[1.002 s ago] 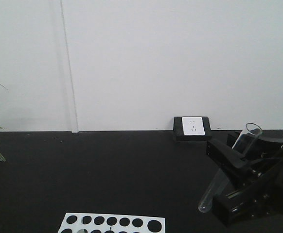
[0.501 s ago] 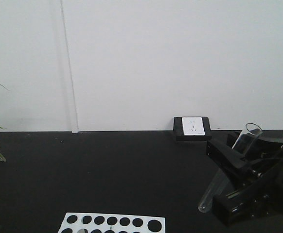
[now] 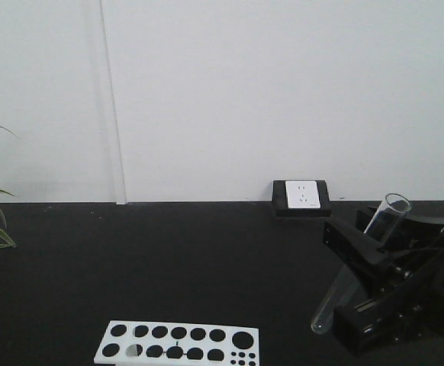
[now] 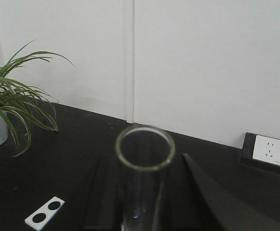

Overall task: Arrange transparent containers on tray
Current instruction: 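Drive the base to the yellow tray while holding both tubes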

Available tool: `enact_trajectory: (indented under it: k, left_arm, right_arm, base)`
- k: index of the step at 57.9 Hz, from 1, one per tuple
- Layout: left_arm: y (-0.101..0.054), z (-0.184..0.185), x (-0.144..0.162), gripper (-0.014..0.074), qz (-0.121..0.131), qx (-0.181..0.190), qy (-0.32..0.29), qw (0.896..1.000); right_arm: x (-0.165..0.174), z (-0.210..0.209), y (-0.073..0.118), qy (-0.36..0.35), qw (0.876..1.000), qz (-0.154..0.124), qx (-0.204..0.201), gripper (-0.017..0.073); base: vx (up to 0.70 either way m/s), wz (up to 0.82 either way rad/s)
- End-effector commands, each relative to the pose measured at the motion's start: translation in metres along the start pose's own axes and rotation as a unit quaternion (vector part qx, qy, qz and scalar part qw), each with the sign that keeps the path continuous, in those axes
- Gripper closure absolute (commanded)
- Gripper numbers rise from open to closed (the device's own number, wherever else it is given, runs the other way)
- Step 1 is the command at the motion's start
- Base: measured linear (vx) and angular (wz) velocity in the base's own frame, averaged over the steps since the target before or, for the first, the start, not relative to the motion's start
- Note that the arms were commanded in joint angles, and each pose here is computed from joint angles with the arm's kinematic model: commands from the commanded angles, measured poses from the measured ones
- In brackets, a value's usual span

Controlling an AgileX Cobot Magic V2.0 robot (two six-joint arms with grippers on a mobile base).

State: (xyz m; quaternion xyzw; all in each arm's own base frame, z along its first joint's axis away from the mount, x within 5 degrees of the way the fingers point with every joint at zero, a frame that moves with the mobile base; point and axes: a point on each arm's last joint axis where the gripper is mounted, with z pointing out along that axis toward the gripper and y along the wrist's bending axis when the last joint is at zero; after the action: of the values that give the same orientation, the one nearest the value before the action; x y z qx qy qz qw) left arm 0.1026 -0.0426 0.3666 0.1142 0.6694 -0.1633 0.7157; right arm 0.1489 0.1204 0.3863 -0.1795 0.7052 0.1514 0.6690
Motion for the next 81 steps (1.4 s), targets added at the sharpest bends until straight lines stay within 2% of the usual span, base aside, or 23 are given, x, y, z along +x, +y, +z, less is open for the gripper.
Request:
enact_trajectory:
  k: [1, 81]
  left_arm:
    - [-0.0016, -0.0017, -0.02, 0.0466, -0.006, 0.006, -0.062, 0.998]
    - [-0.0016, -0.0017, -0.02, 0.0466, -0.006, 0.006, -0.062, 0.998]
  right_arm:
    - [-0.01, -0.0029, 0.0014, -0.014, 1.0, 0.014, -0.015, 0.0358]
    - [-0.01, -0.0029, 0.0014, -0.014, 1.0, 0.015, -0.015, 0.0358]
  base:
    - [-0.09, 0.0]
    - [-0.18, -0.01]
